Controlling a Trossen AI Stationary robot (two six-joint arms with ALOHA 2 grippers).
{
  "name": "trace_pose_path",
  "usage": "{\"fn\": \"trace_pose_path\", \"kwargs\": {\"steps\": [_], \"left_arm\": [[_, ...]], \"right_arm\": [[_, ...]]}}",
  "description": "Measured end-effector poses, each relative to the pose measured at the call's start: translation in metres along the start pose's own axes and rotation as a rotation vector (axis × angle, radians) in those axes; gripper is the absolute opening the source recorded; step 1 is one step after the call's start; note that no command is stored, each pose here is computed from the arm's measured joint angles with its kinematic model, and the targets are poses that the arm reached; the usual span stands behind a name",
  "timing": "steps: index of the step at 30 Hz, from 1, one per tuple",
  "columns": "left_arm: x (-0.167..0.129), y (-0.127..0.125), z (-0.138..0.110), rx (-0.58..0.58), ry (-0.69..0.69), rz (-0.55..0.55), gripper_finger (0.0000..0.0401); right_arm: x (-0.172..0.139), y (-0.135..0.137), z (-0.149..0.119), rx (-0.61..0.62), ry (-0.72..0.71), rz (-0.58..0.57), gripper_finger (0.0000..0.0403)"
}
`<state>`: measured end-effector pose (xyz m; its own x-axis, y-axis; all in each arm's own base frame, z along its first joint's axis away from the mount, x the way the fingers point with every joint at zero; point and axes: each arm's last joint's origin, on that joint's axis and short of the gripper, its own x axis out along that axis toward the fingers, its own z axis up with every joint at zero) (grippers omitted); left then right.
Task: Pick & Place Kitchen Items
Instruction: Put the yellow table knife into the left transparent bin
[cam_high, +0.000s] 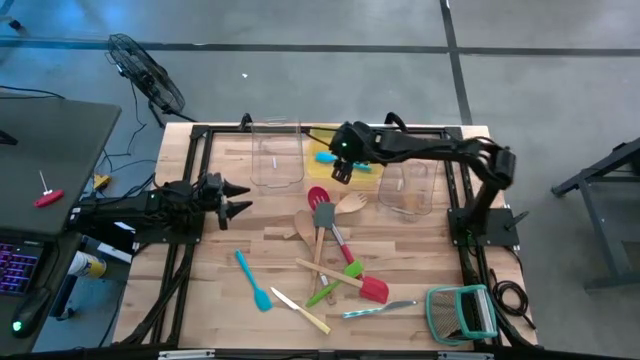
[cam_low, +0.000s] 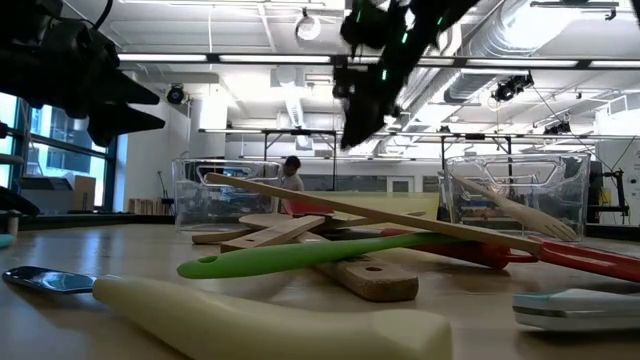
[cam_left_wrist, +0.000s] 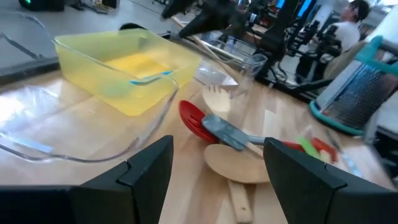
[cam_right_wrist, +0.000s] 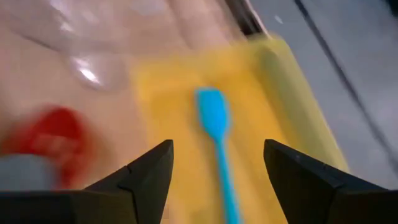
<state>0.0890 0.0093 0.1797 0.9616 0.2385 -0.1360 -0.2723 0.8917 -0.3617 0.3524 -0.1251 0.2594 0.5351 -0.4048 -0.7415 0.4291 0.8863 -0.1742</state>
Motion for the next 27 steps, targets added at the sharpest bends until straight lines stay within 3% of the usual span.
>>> {"fn": "trace_pose_path", "kwargs": {"steps": [3,7,11,14,22,27], "left_arm": [[0.0,-0.002,0.0,-0.004,0.014,-0.053,0.0246],[-0.001,-0.008,0.005,-0.005,0.0,-0.21,0.0246],[-0.003,-0.018,0.018,0.016,-0.065,-0.392,0.0246],[-0.006,-0.024,0.03,0.037,-0.085,-0.442,0.0246],[-0.001,-0.062,0.077,0.146,-0.022,-0.517,0.0245],[0.019,-0.098,0.099,0.281,0.235,-0.445,0.0245]], "right_arm": [[-0.032,0.016,0.009,0.046,-0.089,0.166,0.0242],[-0.066,0.046,0.012,0.064,-0.132,0.49,0.0242],[-0.089,0.088,0.006,-0.003,-0.092,0.831,0.0242],[-0.103,0.123,-0.003,-0.093,-0.054,1.001,0.0243],[-0.147,0.198,-0.028,-0.265,-0.14,1.066,0.0243],[-0.176,0.227,-0.042,-0.316,-0.243,1.058,0.0243]]}}
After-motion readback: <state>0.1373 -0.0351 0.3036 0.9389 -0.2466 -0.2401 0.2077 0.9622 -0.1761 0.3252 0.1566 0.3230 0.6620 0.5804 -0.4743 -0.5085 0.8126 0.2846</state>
